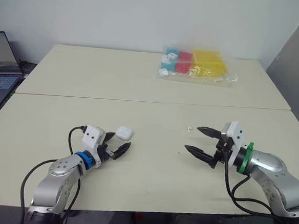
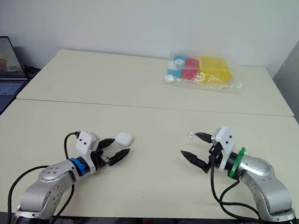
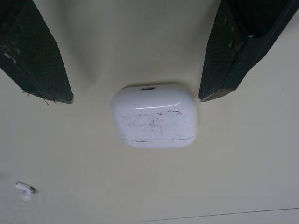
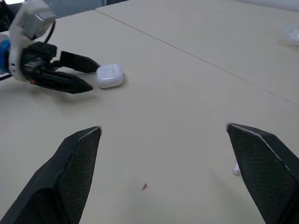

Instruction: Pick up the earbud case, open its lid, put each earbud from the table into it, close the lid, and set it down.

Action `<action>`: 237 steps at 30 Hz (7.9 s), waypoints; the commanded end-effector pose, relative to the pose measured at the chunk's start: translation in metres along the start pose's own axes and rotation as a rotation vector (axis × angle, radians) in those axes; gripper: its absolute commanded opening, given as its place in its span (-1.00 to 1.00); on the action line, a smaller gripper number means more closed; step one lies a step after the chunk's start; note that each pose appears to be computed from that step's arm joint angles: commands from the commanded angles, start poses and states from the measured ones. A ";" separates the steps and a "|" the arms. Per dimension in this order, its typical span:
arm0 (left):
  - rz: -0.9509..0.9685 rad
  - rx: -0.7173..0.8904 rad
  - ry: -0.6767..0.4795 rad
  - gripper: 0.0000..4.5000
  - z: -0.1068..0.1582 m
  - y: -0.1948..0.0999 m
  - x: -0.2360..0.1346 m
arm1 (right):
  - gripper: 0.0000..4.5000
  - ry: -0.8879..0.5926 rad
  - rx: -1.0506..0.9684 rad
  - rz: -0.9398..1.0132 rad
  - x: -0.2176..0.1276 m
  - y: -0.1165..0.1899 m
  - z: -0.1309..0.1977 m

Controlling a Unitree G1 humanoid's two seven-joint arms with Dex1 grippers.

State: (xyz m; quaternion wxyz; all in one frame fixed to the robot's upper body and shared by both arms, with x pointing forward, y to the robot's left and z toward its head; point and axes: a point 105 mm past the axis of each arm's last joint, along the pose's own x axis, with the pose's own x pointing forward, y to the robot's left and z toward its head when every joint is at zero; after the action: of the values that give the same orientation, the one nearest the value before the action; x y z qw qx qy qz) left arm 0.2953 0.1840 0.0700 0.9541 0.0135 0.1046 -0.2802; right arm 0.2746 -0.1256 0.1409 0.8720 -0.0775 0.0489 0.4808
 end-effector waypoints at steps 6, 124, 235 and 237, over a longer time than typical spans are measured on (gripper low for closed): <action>0.088 0.035 -0.023 0.99 -0.007 0.008 0.012 | 1.00 -0.017 -0.045 0.086 0.004 0.014 0.018; -0.895 0.943 0.112 1.00 0.154 -0.088 0.071 | -0.64 0.243 -0.346 0.037 0.074 -0.010 0.031; -0.891 0.063 0.000 -0.67 0.138 -0.097 0.049 | 0.98 0.077 -0.356 -0.047 0.037 -0.009 0.099; -0.895 0.063 0.000 -0.67 0.138 -0.098 0.048 | 0.98 0.073 -0.352 -0.053 0.037 -0.010 0.100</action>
State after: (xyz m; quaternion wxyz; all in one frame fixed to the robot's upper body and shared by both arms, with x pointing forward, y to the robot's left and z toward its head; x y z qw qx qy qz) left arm 0.3153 0.0674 0.1859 0.7485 -0.0096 0.1181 -0.6525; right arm 0.3030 -0.0791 0.2215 0.8518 -0.2362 0.0186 0.4673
